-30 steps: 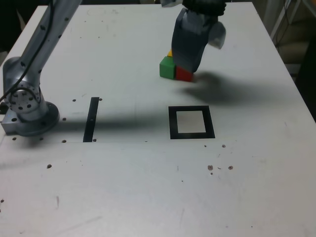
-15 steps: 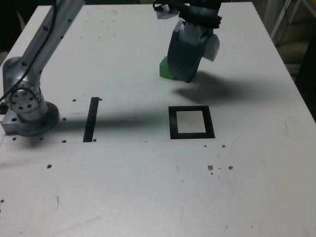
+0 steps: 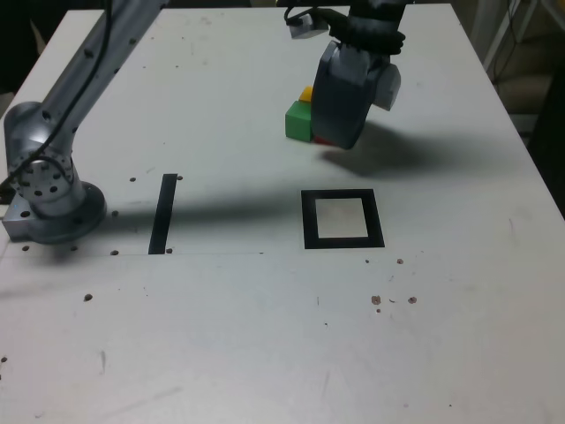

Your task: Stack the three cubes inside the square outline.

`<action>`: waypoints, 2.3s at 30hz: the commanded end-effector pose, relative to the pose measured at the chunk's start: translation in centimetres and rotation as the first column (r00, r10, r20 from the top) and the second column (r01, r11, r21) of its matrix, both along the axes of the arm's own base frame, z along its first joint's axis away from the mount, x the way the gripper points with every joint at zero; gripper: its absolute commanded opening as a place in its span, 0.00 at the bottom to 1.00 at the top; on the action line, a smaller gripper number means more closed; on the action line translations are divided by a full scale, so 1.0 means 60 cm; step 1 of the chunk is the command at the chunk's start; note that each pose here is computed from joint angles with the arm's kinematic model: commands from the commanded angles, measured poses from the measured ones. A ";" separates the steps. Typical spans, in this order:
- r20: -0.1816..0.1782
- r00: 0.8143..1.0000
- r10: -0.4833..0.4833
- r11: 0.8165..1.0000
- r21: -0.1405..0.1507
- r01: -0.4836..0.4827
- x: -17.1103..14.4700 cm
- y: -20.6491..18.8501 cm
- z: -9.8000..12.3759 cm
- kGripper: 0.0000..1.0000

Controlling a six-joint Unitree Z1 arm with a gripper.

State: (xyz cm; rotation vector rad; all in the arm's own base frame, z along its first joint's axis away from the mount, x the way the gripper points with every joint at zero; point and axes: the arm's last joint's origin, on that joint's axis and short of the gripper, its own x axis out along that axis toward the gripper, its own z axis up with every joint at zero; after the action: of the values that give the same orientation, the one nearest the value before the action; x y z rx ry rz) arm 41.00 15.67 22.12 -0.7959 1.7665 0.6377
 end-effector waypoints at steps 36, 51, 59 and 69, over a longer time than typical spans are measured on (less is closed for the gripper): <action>-0.013 1.000 0.009 1.000 -0.023 -0.009 -0.003 0.031 -0.015 0.37; 0.003 0.997 -0.075 0.997 -0.007 0.075 -0.003 0.001 0.008 0.37; 0.015 0.981 -0.193 0.981 0.008 0.193 -0.008 -0.050 0.035 0.37; 0.058 0.884 -0.464 0.885 -0.003 0.465 -0.023 -0.135 0.074 0.37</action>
State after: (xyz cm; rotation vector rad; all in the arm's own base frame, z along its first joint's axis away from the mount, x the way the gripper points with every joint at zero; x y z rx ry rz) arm 39.98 8.33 25.82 -0.3950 1.8257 0.2980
